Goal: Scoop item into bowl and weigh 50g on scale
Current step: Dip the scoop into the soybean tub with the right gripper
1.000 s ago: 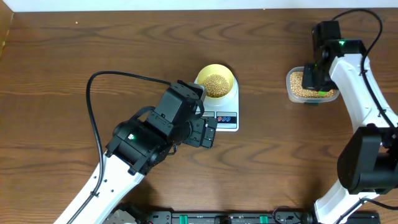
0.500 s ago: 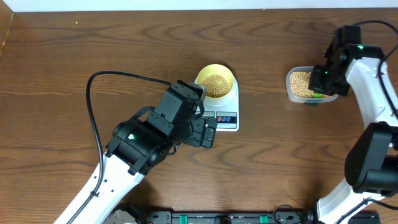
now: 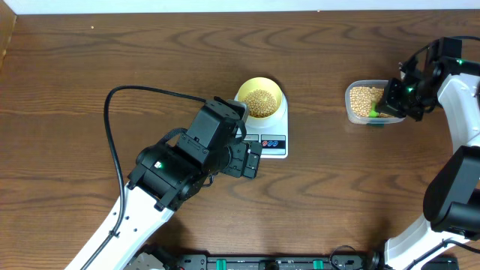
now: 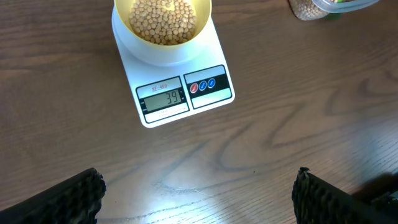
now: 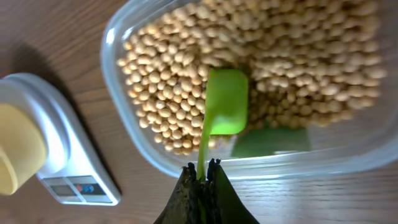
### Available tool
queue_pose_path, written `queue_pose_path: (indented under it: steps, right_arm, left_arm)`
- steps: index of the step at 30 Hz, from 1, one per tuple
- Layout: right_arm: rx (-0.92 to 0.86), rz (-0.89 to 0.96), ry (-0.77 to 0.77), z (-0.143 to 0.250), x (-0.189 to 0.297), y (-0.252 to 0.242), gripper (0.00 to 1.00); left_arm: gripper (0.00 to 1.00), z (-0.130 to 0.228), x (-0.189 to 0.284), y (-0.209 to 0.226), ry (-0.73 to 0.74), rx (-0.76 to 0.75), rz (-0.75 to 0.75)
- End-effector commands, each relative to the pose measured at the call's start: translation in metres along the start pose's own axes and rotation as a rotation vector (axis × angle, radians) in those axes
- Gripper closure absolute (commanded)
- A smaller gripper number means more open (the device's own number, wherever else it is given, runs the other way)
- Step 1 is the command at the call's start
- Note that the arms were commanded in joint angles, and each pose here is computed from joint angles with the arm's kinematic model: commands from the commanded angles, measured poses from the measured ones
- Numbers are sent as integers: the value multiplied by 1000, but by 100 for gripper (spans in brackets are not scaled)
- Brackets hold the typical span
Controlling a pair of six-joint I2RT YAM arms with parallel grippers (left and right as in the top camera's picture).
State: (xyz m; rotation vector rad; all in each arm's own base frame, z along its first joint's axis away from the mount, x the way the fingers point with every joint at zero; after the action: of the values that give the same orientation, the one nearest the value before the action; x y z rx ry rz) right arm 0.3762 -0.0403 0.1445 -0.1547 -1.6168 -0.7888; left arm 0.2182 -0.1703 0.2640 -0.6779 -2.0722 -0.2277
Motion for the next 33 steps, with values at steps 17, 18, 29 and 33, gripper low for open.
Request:
queue_pose_path:
  steps: [17,18,29,33]
  right_arm:
    - [-63,-216,22,-3,-9,-36,99]
    - [-71,-216,16,-5,-7,-40,99]
    - [-107,-417,-34,-21,20,-62,99]
    - [-115,-451,-42,-23,25,-66,99]
  left_arm:
    - [2,-4,3,1,-11,1,-5]
    - [2,-4,3,1,-11,1,-5]
    - [2,-4,3,1,-12,1,-5]
    - [2,-4,3,1,-11,1,-5]
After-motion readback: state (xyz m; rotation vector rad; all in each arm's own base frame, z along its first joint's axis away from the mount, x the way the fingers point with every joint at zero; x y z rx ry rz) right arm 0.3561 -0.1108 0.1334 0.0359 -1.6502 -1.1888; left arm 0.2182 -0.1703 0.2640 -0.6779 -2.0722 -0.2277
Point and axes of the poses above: each gripper's point midway between its finger pads, its own x axis back along the fingers, its own y axis along the line the jaws close on, z = x × y, the point moved 5 cm from there along x, back along the fingers, and after that the axes turned 13 degrees about -x, right-handed, at the moved point
